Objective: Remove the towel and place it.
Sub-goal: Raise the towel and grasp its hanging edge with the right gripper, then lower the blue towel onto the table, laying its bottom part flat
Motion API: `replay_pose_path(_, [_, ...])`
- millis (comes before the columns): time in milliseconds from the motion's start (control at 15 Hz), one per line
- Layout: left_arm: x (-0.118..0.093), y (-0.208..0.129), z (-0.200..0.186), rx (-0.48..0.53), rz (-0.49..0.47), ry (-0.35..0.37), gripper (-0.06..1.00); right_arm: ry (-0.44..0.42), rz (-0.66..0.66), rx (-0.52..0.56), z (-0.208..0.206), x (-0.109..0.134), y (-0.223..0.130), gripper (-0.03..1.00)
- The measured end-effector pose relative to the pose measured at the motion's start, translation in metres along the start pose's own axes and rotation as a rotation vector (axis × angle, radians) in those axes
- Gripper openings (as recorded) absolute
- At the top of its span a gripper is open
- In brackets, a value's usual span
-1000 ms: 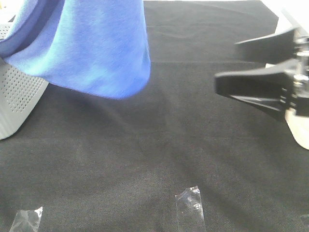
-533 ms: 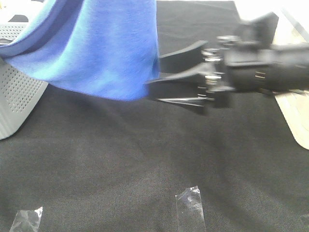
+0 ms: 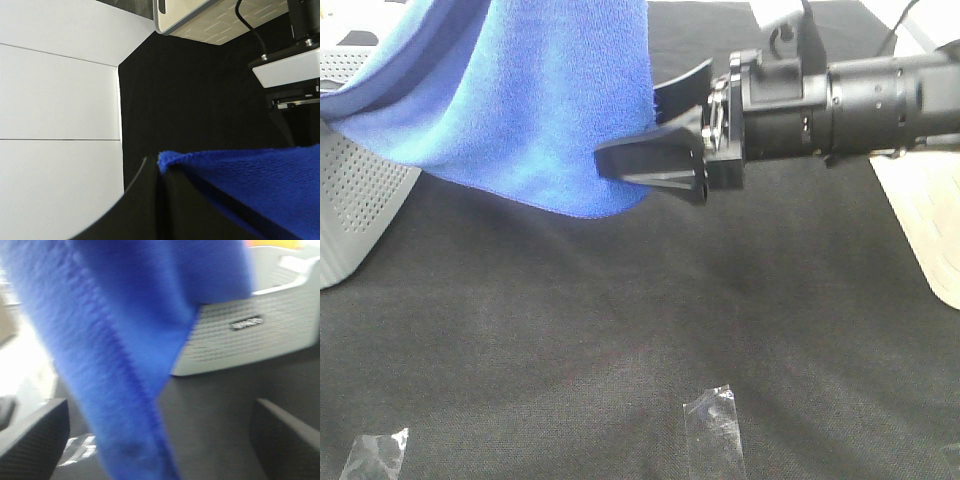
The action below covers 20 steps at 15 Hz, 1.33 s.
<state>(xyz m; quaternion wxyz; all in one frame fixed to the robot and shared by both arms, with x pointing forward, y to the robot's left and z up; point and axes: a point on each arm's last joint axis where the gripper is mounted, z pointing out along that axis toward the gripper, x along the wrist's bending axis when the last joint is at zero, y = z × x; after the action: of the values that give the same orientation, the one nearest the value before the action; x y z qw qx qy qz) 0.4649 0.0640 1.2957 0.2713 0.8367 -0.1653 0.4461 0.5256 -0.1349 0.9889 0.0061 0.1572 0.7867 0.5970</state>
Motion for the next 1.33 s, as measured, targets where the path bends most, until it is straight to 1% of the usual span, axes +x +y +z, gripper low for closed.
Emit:
replay_pose_path(133, [0.002,0.0,0.0,0.001,0.006,0.023,0.0,0.095,0.001,-0.026,0.002,0.006,-0.002,0.92])
replay_pose_path(267, [0.004,-0.003,0.001,0.038,0.03,0.041,0.0,0.145,-0.004,-0.016,0.002,0.01,-0.003,0.91])
replay_pose_path(400, [0.005,-0.006,0.003,0.073,0.048,0.052,0.0,0.181,-0.002,0.03,0.002,0.014,-0.007,0.84])
replay_pose_path(467, [0.005,-0.007,0.005,0.084,0.055,0.052,0.0,0.195,0.003,0.053,0.001,0.015,-0.009,0.79])
replay_pose_path(667, [0.003,-0.009,0.015,0.105,0.066,0.042,0.0,0.205,0.012,0.07,0.001,0.016,-0.011,0.58])
replay_pose_path(867, [0.003,-0.009,0.016,0.108,0.049,0.043,0.0,0.2,0.02,0.073,0.001,0.015,-0.011,0.32])
replay_pose_path(933, [0.003,-0.009,0.016,0.108,0.047,0.043,0.0,0.193,0.027,0.077,0.001,0.015,-0.011,0.22])
replay_pose_path(1000, [0.003,-0.009,0.016,0.109,0.044,0.043,0.0,0.186,0.048,0.082,0.001,0.014,-0.011,0.07])
replay_pose_path(1067, [0.003,-0.009,0.016,0.108,0.032,0.044,0.0,0.181,0.066,0.085,0.001,0.014,-0.012,0.0])
replay_pose_path(1200, [0.003,-0.009,0.016,0.108,0.001,0.046,0.0,0.175,0.103,0.089,0.001,0.014,-0.012,0.0])
replay_pose_path(1333, [0.003,-0.009,0.016,0.107,-0.046,0.048,0.0,0.149,0.197,0.084,0.002,0.012,-0.011,0.0])
